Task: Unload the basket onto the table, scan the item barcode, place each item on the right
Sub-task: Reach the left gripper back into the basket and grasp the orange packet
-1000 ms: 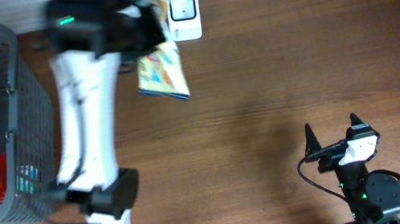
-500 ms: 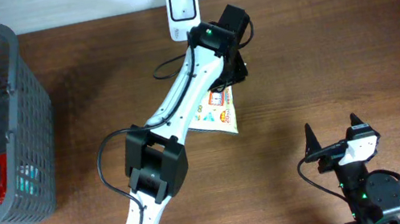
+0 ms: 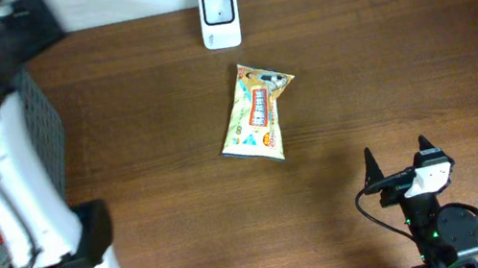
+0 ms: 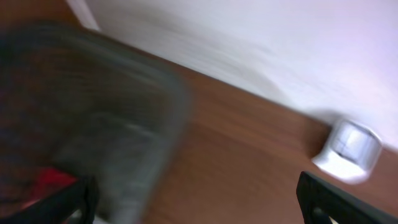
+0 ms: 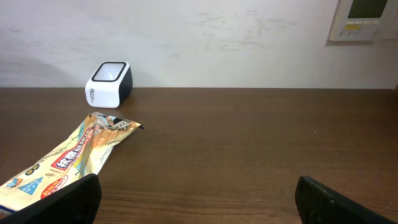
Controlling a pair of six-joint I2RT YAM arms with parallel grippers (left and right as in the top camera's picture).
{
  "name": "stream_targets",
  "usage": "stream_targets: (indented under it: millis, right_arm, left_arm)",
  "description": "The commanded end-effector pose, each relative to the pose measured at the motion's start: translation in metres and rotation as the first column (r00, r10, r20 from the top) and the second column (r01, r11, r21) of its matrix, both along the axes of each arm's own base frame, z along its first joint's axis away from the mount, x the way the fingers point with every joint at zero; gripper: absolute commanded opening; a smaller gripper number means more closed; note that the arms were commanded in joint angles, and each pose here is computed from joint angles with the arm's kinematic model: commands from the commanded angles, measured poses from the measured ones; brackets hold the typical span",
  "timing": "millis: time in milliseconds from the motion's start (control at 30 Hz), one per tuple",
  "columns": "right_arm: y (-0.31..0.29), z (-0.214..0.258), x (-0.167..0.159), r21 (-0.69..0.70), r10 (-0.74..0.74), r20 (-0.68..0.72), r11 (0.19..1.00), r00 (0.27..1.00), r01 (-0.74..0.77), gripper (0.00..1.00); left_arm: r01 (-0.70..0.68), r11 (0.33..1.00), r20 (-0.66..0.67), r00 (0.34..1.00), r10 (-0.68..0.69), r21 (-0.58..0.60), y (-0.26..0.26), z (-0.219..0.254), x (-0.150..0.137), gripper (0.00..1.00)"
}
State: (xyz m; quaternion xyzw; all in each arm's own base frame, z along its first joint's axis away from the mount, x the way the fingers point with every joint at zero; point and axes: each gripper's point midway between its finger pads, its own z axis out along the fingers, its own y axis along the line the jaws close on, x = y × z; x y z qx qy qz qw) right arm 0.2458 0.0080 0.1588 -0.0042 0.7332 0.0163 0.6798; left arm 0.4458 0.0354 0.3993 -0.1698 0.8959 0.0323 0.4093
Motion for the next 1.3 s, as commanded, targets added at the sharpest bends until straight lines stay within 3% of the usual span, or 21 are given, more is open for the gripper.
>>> stream_targets:
  millis: [0, 67, 200, 300, 367, 500, 667, 733, 800, 1067, 1100, 1167, 1200, 1267]
  right_arm:
    - [-0.001, -0.004, 0.000, -0.004, -0.005, -0.004, 1.000, 1.000, 0.005, 0.99]
    - [-0.001, -0.004, 0.000, -0.004, -0.005, -0.005, 1.000, 1.000, 0.005, 0.99]
    - [-0.001, -0.004, 0.000, -0.004, -0.005, -0.005, 1.000, 1.000, 0.005, 0.99]
    - [-0.001, -0.004, 0.000, -0.004, -0.005, -0.004, 1.000, 1.000, 0.005, 0.99]
    - [-0.001, -0.004, 0.000, -0.004, -0.005, -0.005, 1.000, 1.000, 0.005, 0.98]
    - [-0.001, -0.004, 0.000, -0.004, -0.005, -0.005, 1.000, 1.000, 0.005, 0.98]
    - [-0.001, -0.004, 0.000, -0.004, -0.005, -0.005, 1.000, 1.000, 0.005, 0.99]
    - [-0.001, -0.004, 0.000, -0.004, -0.005, -0.005, 1.000, 1.000, 0.005, 0.99]
    - [-0.001, -0.004, 0.000, -0.004, -0.005, -0.005, 1.000, 1.000, 0.005, 0.99]
    - [-0.001, -0.004, 0.000, -0.004, -0.005, -0.005, 1.000, 1.000, 0.005, 0.98]
    - [-0.001, -0.004, 0.000, -0.004, -0.005, -0.005, 1.000, 1.000, 0.005, 0.99]
    - [-0.001, -0.004, 0.000, -0.004, -0.005, -0.005, 1.000, 1.000, 0.005, 0.98]
    - [-0.001, -0.004, 0.000, -0.004, -0.005, -0.005, 1.000, 1.000, 0.005, 0.98]
    - [-0.001, -0.004, 0.000, -0.004, -0.005, -0.005, 1.000, 1.000, 0.005, 0.99]
  left_arm:
    - [-0.199, 0.978, 0.050, 0.979, 0.196, 0.057, 0.101, 0.027, -0.040, 0.99]
    - [-0.240, 0.968, 0.034, 0.971, 0.238, 0.078, 0.127, 0.024, -0.049, 0.99]
    - [-0.314, 0.944, -0.152, 0.933, 0.327, 0.101, 0.177, -0.023, -0.063, 0.99]
    - [-0.430, 0.888, -0.339, 0.820, 0.460, 0.165, 0.210, -0.076, -0.082, 1.00]
    - [-0.441, 0.881, -0.514, 0.722, 0.463, 0.174, 0.226, -0.141, -0.092, 1.00]
    - [-0.459, 0.872, -0.623, 0.636, 0.455, 0.168, 0.241, -0.212, -0.102, 0.97]
    - [-0.495, 0.854, -0.711, 0.541, 0.448, 0.161, 0.253, -0.280, -0.133, 0.74]
    - [-0.507, 0.846, -0.736, 0.508, 0.447, 0.163, 0.256, -0.296, -0.146, 0.73]
    - [-0.522, 0.838, -0.748, 0.488, 0.449, 0.162, 0.258, -0.310, -0.156, 0.66]
    - [-0.495, 0.856, -0.770, 0.486, 0.414, 0.148, 0.254, -0.342, -0.163, 0.60]
    - [-0.496, 0.855, -0.764, 0.491, 0.419, 0.150, 0.256, -0.344, -0.162, 0.54]
    - [-0.498, 0.854, -0.759, 0.495, 0.424, 0.153, 0.257, -0.343, -0.161, 0.07]
    - [-0.498, 0.855, -0.757, 0.500, 0.421, 0.147, 0.256, -0.343, -0.159, 0.01]
    - [-0.502, 0.859, -0.754, 0.525, 0.394, 0.099, 0.251, -0.339, -0.153, 0.00]
